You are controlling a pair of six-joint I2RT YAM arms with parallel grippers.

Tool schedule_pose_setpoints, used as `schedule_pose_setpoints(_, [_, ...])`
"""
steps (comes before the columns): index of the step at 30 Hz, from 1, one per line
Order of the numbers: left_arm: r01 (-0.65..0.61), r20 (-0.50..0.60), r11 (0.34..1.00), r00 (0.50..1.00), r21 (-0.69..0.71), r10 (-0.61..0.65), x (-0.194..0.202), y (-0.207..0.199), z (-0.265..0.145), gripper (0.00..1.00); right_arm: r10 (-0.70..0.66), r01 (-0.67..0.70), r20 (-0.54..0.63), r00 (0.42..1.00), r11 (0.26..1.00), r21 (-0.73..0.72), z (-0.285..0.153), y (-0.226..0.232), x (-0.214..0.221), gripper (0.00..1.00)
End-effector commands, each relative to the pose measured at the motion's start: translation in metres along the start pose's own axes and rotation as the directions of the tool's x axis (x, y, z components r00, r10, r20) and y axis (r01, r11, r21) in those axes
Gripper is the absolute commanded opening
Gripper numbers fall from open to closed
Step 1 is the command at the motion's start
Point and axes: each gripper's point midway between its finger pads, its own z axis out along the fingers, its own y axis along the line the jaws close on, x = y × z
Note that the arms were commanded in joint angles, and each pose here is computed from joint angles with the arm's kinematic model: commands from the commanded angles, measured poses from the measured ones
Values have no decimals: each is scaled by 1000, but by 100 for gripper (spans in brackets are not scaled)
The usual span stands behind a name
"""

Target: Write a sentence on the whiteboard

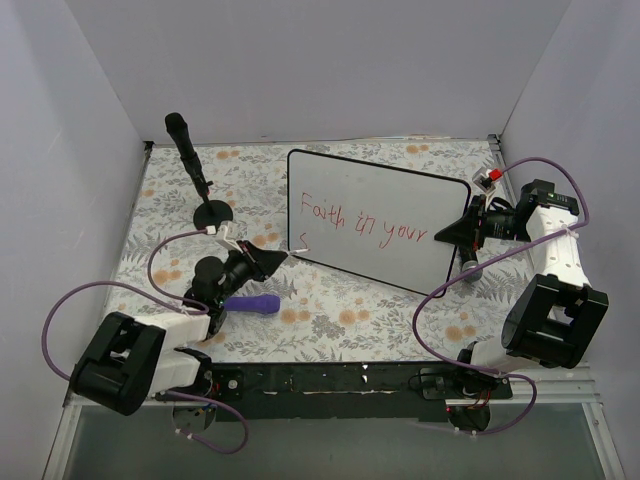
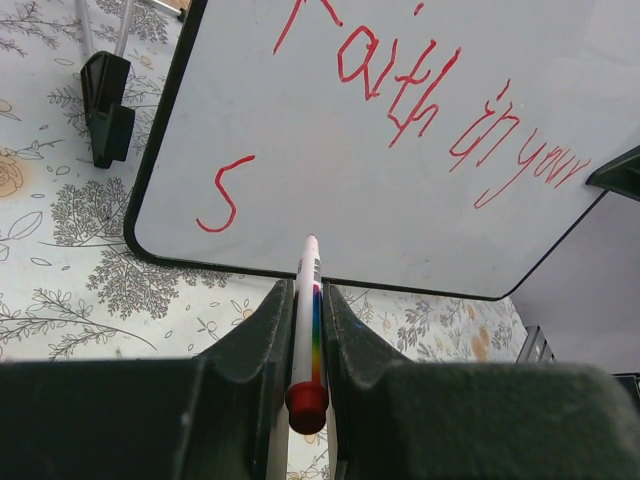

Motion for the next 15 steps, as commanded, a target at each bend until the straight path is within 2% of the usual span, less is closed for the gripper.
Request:
schedule_pose_setpoints(1, [-29,30,999,999,34,28,-8,-10,8,0,-71,72,-39,997,997,22,-1,-3,3,1])
schedule_pose_setpoints(8, [-37,20,999,999,20,36,-7,-6,20,0,-74,75,-40,996,997,20,-1,-1,3,1])
schedule_pose_setpoints(15, [-42,33,997,999,-58,43,-10,11,29,0,-73,74,-42,996,997,19,0,-1,4,1])
